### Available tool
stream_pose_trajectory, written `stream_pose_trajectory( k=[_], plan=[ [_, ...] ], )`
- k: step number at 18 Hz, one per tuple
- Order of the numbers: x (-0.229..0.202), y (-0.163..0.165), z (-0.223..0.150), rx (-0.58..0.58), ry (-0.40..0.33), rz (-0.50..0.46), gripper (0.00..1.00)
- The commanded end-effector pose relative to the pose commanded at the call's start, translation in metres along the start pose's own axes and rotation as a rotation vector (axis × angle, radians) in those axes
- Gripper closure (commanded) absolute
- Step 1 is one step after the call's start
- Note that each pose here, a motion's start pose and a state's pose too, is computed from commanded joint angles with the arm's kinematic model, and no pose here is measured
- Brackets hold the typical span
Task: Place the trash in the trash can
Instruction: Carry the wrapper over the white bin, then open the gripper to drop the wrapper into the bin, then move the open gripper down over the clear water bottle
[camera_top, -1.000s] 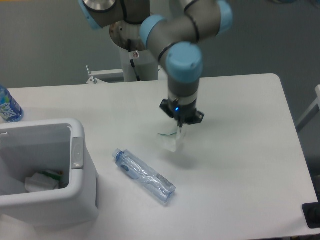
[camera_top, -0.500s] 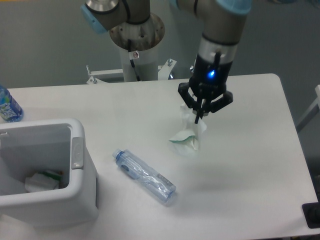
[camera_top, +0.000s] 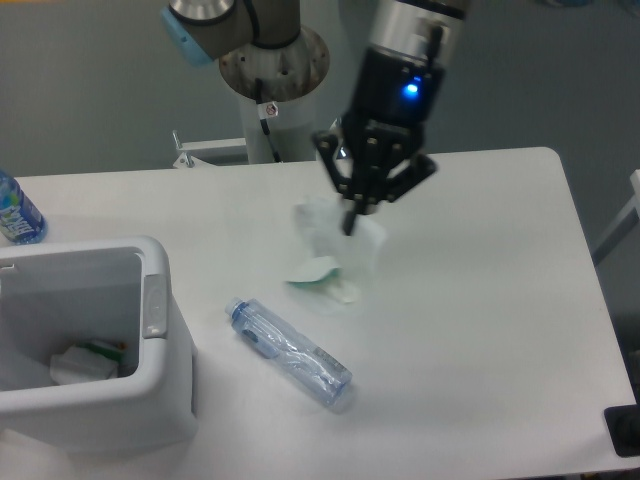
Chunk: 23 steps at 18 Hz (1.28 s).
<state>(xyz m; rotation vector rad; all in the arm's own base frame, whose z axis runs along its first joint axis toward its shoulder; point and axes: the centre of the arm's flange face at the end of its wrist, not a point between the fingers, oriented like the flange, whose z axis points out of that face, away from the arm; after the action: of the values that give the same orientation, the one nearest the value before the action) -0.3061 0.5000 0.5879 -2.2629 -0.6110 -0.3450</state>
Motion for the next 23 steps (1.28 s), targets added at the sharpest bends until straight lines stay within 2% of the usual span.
stream_pose_trajectory(
  k=[7,9,10,11,12,18,23],
  plan=[
    [0.084,0.025,0.074,-0.096,0.114,0.077,0.99],
    [0.097,0.034,0.086,-0.111,0.133,0.113,0.88],
    [0.098,0.033,0.089,-0.096,0.136,0.129,0.75],
    [0.098,0.032,0.096,-0.085,0.140,0.150,0.40],
    [0.103,0.033,0.102,-0.076,0.146,0.191,0.01],
    [0.097,0.031,0.100,-0.067,0.138,0.179,0.00],
    [0.029,0.007,0.082,-0.019,0.055,-0.014,0.00]
  ],
)
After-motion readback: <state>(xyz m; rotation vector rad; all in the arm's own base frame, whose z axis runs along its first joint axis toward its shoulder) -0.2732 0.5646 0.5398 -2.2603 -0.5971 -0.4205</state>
